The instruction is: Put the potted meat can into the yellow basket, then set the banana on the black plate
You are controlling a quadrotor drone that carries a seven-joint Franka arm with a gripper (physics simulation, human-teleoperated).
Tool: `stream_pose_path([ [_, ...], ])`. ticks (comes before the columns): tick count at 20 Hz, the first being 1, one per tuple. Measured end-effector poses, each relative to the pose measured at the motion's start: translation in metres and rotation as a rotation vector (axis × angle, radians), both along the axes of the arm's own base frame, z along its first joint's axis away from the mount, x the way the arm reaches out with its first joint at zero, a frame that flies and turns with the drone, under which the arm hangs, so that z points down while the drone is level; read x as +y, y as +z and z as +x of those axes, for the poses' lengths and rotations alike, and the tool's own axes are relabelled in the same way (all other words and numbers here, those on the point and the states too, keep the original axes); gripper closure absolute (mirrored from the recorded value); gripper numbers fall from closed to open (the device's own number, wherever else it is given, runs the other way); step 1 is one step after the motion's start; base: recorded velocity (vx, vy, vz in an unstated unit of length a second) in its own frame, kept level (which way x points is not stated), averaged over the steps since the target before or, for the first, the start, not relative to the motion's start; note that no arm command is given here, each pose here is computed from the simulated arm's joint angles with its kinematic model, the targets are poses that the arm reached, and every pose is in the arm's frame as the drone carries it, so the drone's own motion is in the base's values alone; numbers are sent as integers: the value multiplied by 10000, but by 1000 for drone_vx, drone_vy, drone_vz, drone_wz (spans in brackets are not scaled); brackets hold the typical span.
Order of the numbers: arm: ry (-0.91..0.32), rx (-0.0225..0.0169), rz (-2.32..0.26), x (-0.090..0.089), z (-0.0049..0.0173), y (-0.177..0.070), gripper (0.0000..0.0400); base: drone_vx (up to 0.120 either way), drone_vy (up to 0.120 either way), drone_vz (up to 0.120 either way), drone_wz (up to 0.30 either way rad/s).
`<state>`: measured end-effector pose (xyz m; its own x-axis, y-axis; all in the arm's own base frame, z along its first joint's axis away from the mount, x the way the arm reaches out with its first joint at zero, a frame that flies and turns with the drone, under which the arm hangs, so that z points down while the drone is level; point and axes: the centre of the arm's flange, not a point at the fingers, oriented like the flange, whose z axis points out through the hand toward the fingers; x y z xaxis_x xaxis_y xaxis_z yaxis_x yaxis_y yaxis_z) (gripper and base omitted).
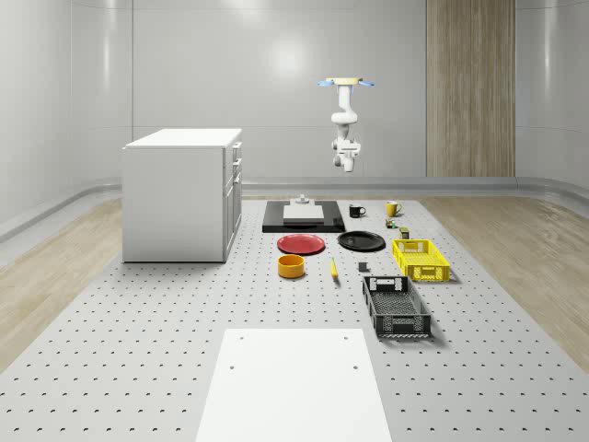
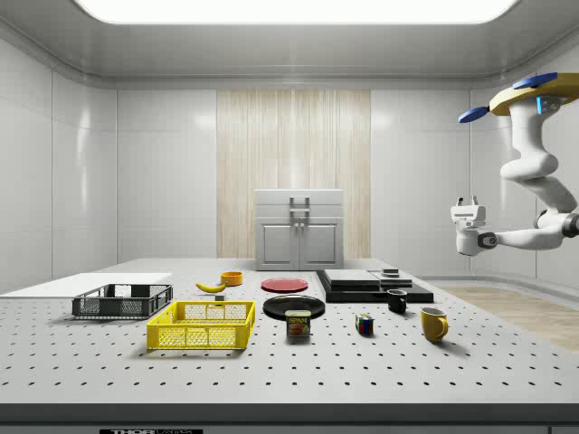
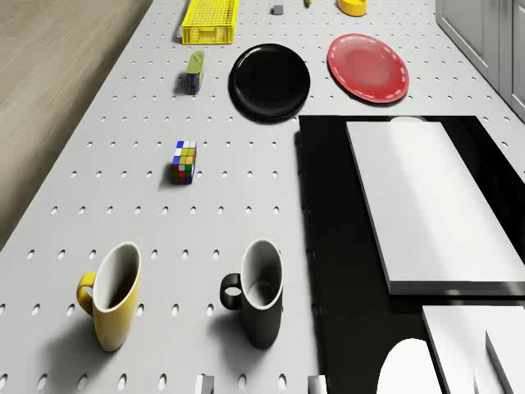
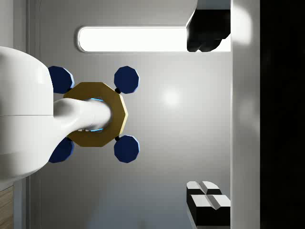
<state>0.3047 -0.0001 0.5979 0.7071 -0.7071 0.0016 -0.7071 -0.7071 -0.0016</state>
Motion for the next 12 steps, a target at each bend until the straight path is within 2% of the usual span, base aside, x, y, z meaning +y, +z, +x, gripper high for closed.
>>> stream_pose_path([
  [2, 0, -16, 0, -1, -26, 153, 0, 0, 0, 0, 0],
  [4, 0, -32, 0, -1, -36, 296, 0, 0, 0, 0, 0],
  [6, 0, -47, 0, -1, -36, 432, 0, 0, 0, 0, 0],
  [12, 0, -94, 0, 0, -15, 747, 0, 0, 0, 0, 0],
])
